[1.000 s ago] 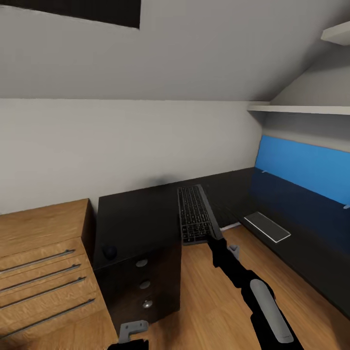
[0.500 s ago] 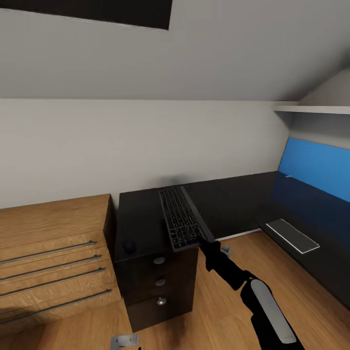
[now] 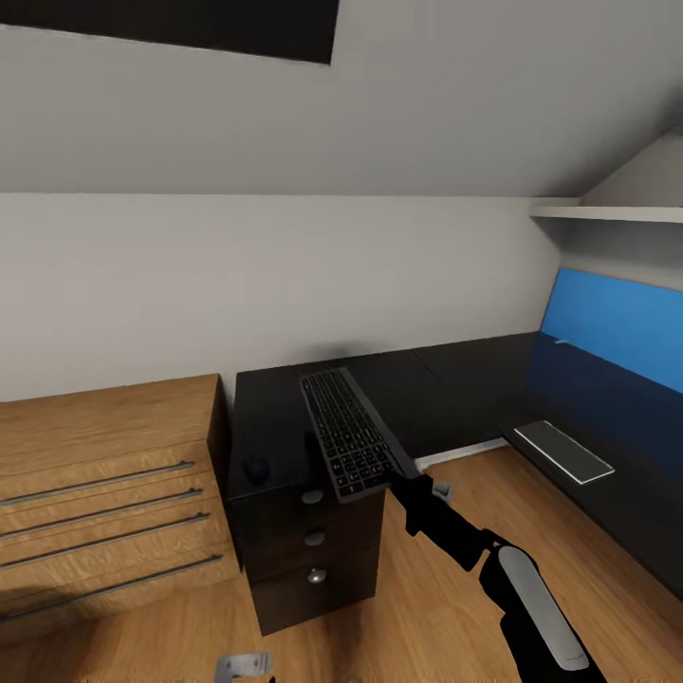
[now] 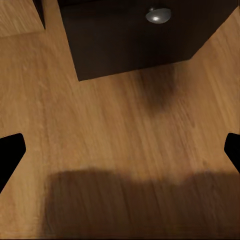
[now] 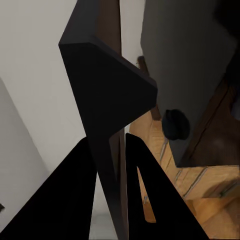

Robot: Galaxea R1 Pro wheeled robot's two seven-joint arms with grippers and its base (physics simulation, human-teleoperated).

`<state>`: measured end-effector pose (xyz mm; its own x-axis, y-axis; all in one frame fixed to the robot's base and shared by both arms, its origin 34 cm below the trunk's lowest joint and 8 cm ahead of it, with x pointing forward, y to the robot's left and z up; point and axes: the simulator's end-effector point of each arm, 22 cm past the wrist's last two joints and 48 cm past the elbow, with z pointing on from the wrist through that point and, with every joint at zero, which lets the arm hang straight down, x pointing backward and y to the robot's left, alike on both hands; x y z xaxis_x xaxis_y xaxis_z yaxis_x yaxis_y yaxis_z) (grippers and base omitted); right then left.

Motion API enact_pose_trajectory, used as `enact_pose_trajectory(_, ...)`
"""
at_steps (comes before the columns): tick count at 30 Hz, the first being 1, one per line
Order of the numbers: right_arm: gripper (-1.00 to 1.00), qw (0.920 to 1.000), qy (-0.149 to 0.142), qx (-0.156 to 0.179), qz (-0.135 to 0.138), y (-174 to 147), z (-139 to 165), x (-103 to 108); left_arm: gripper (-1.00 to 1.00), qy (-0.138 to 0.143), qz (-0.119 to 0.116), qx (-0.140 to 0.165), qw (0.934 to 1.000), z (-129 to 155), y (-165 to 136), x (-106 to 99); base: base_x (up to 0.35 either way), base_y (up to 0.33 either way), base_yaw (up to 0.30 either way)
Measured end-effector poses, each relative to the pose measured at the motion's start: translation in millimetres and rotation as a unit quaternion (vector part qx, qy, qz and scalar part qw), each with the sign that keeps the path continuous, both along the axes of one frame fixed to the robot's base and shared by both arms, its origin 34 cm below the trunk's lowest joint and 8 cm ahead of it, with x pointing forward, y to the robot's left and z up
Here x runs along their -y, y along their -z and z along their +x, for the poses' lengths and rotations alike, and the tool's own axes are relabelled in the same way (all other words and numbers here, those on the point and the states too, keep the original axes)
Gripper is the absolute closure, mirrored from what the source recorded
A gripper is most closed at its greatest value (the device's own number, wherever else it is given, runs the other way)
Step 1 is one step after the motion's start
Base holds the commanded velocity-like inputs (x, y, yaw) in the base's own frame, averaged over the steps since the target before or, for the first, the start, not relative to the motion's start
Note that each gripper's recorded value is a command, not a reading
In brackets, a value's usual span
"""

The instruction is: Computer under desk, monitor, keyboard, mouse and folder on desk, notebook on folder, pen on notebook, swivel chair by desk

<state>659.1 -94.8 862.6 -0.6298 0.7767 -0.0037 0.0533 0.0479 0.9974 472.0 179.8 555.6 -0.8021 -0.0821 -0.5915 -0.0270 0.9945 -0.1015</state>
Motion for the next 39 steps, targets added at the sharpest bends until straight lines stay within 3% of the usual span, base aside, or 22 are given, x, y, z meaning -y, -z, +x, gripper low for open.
enact_pose_trajectory(4,1.00,0.9975,-0.011,-0.045,0.055,19.0,-6.0,-5.6,-1.00,-0.001,0.000,0.001,1.0000,0.2,-0.4,-0.1,-0.136,0.000,0.000)
enact_pose_trajectory(9,1.00,0.9945,-0.032,-0.060,0.080,24.0,-13.5,-13.0,-1.00,-0.001,-0.001,0.001,1.0000,0.2,-0.5,-0.4,-0.018,0.000,0.000)
enact_pose_trajectory(17,1.00,0.9933,-0.036,-0.067,0.088,27.3,-15.5,-15.9,-1.00,-0.005,0.003,0.018,0.9998,5.9,-4.5,-8.1,0.076,0.073,0.000)
enact_pose_trajectory(39,1.00,0.9933,-0.036,-0.067,0.086,28.0,-15.6,-16.2,-1.00,-0.005,0.003,0.018,0.9998,6.2,-4.4,-8.4,0.120,0.058,0.000)
